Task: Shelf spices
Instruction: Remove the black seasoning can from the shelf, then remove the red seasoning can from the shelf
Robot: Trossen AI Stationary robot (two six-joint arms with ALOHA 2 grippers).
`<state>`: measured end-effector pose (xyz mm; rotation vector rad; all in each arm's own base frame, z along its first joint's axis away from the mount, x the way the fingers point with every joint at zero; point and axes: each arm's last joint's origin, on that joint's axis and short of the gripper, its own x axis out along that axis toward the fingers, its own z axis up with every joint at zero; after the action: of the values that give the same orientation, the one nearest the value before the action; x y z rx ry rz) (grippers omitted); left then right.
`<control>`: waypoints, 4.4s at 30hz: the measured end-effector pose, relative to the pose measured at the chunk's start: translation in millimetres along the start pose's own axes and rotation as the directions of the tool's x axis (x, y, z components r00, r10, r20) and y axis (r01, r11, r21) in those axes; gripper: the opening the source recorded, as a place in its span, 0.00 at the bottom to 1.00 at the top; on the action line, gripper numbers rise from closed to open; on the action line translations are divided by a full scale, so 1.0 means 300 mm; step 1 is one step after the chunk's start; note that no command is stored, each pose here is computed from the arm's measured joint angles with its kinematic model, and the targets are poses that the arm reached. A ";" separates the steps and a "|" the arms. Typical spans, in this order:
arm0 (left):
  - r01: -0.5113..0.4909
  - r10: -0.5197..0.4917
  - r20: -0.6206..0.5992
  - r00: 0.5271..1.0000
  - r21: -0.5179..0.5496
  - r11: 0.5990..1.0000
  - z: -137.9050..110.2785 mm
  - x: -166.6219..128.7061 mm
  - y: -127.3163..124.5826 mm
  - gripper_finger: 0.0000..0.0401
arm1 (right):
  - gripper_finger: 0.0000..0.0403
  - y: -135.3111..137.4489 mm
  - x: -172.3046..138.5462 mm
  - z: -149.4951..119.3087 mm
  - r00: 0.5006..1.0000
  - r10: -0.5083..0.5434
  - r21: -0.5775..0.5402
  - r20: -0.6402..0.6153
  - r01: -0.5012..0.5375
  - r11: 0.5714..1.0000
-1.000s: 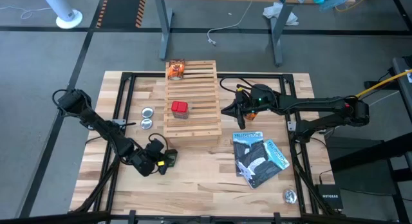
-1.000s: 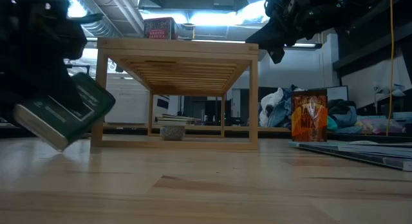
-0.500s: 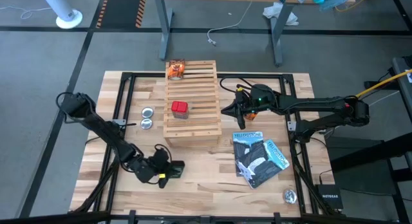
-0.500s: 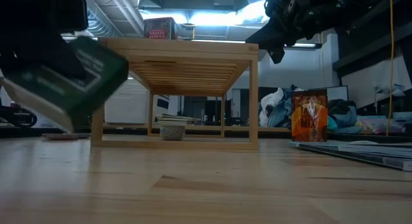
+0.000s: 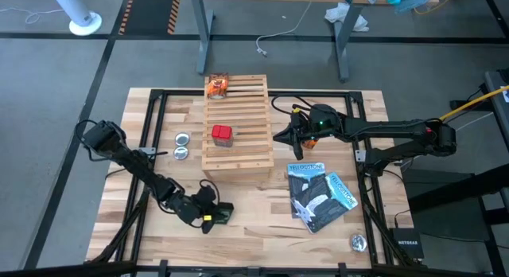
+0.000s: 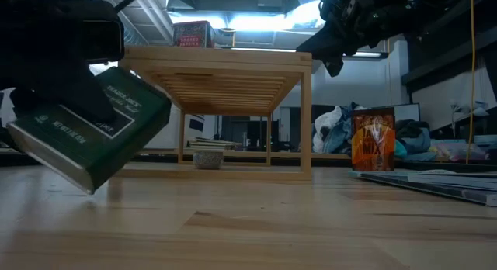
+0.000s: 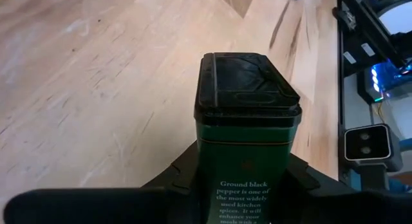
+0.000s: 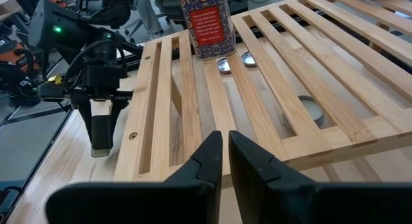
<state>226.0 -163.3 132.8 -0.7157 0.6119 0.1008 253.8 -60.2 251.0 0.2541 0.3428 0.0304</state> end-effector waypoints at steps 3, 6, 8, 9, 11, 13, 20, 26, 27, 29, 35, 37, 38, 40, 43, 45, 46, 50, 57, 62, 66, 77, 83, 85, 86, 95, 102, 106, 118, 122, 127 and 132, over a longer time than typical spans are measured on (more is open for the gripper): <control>-0.001 0.001 -0.001 1.000 0.001 1.000 0.000 0.000 0.000 0.25 | 0.08 0.000 0.000 0.000 1.000 0.000 0.000 0.000 0.000 1.000; 0.001 -0.001 0.001 1.000 -0.001 1.000 0.000 0.000 0.000 0.25 | 0.08 0.000 0.000 0.000 1.000 0.000 0.000 0.000 0.000 1.000; -0.001 0.001 0.004 1.000 -0.003 1.000 0.004 0.002 0.001 0.25 | 0.08 0.000 0.000 0.000 1.000 0.000 0.000 0.000 0.000 1.000; -0.002 0.002 0.008 1.000 -0.006 1.000 0.008 0.003 0.003 0.25 | 0.08 0.000 0.000 0.000 1.000 0.000 0.000 0.000 0.000 1.000; -0.010 0.010 0.029 1.000 -0.011 1.000 0.024 0.009 0.008 0.25 | 0.08 0.000 0.000 0.000 1.000 0.000 0.000 0.000 0.000 1.000; -0.016 0.016 0.057 0.998 -0.014 1.000 0.045 0.016 0.015 0.25 | 0.08 0.000 0.000 0.000 1.000 0.000 0.000 0.000 0.000 1.000; -0.016 0.019 0.122 0.992 -0.024 1.000 0.101 0.034 0.030 0.25 | 0.08 0.000 0.000 0.000 1.000 0.000 0.000 0.000 0.000 1.000; 0.003 -0.003 0.209 0.978 0.001 1.000 0.135 0.037 0.022 0.25 | 0.08 0.000 0.000 0.000 1.000 0.000 0.000 0.000 0.000 1.000; 0.002 -0.003 0.221 0.975 0.004 1.000 0.137 0.037 0.021 0.25 | 0.08 0.000 0.000 0.000 1.000 0.000 0.000 0.000 0.000 1.000; -0.013 0.009 0.253 0.967 0.016 1.000 0.142 0.037 0.020 0.25 | 0.08 0.000 0.000 0.000 1.000 0.000 0.000 0.000 0.000 1.000; -0.070 0.048 0.331 0.942 0.055 0.996 0.130 0.073 0.029 0.25 | 0.08 0.000 0.000 0.000 1.000 0.000 0.000 0.000 0.000 1.000; -0.087 0.062 0.329 0.942 0.062 0.994 0.120 0.095 0.033 0.25 | 0.08 0.000 0.000 0.000 1.000 0.000 0.000 0.000 0.000 1.000; -0.093 0.067 0.328 0.942 0.064 0.994 0.114 0.107 0.035 0.25 | 0.08 0.000 0.000 0.000 1.000 0.000 0.000 0.000 0.000 1.000; -0.104 0.076 0.330 0.941 0.070 0.992 0.104 0.125 0.040 0.25 | 0.08 0.000 0.000 0.000 1.000 0.000 0.000 0.000 0.000 1.000; -0.135 0.095 0.328 0.940 0.102 0.986 0.094 0.141 0.047 0.25 | 0.08 0.000 0.000 0.000 1.000 0.000 0.000 0.000 0.000 1.000; -0.153 0.104 0.330 0.938 0.126 0.980 0.089 0.148 0.053 0.25 | 0.08 0.000 0.000 0.000 1.000 0.000 0.000 0.000 0.000 1.000; -0.163 0.111 0.330 0.937 0.136 0.977 0.086 0.151 0.056 0.25 | 0.08 0.000 0.000 0.000 1.000 0.000 0.000 0.000 0.000 1.000; -0.181 0.121 0.341 0.932 0.152 0.972 0.073 0.169 0.067 0.25 | 0.08 0.000 0.000 0.000 1.000 0.000 0.000 0.000 0.000 1.000; -0.216 0.121 0.384 0.915 0.213 0.953 0.058 0.198 0.072 0.26 | 0.08 0.000 0.000 0.000 1.000 0.000 0.000 0.000 0.000 1.000; -0.242 0.123 0.402 0.907 0.260 0.935 0.052 0.198 0.071 0.31 | 0.08 0.000 0.000 0.000 1.000 0.000 0.000 0.000 0.000 1.000; -0.241 0.120 0.405 0.906 0.261 0.935 0.053 0.198 0.070 0.32 | 0.08 0.000 0.000 0.000 1.000 0.000 0.000 0.000 0.000 1.000; -0.221 0.107 0.409 0.906 0.243 0.945 0.061 0.203 0.054 0.33 | 0.08 0.000 0.000 -0.001 1.000 0.000 0.000 -0.001 0.000 1.000; -0.209 0.101 0.413 0.905 0.225 0.952 0.066 0.205 0.044 0.33 | 0.08 0.000 0.000 0.000 1.000 0.000 0.000 0.000 0.000 1.000; -0.205 0.104 0.411 0.906 0.210 0.956 0.065 0.205 0.045 0.33 | 0.08 0.000 0.000 0.000 1.000 0.000 0.000 0.000 0.000 1.000; -0.205 0.107 0.409 0.906 0.204 0.957 0.065 0.206 0.046 0.33 | 0.08 0.000 0.000 0.000 1.000 0.000 0.000 0.000 0.000 1.000; -0.224 0.142 0.391 0.910 0.173 0.959 0.071 0.217 0.045 0.40 | 0.08 0.000 0.000 0.000 1.000 0.000 0.000 0.000 0.000 1.000; -0.235 0.148 0.386 0.911 0.189 0.953 0.077 0.223 0.035 0.51 | 0.08 0.000 0.000 0.000 1.000 0.000 0.000 0.000 0.000 1.000; -0.231 0.142 0.390 0.910 0.191 0.954 0.079 0.223 0.032 0.53 | 0.08 0.000 0.000 0.000 1.000 0.000 0.000 0.000 0.000 1.000; -0.219 0.097 0.459 0.883 0.221 0.950 0.100 0.215 0.007 0.51 | 0.08 0.000 0.000 0.000 1.000 0.000 0.000 0.000 0.000 1.000; -0.214 0.081 0.477 0.875 0.232 0.949 0.105 0.212 -0.001 0.51 | 0.08 0.000 0.000 0.000 1.000 0.000 0.000 0.000 0.000 1.000; -0.231 0.074 0.498 0.864 0.263 0.937 0.113 0.205 -0.010 0.51 | 0.08 0.000 0.000 0.000 1.000 0.000 0.000 0.000 0.000 1.000; -0.242 0.059 0.516 0.855 0.295 0.924 0.135 0.181 -0.030 0.51 | 0.08 0.000 0.000 0.000 1.000 0.000 0.000 0.000 0.000 1.000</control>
<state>293.0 -150.6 131.7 -0.2665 0.1732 0.3088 253.7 -60.2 250.9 0.2542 0.3432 0.0304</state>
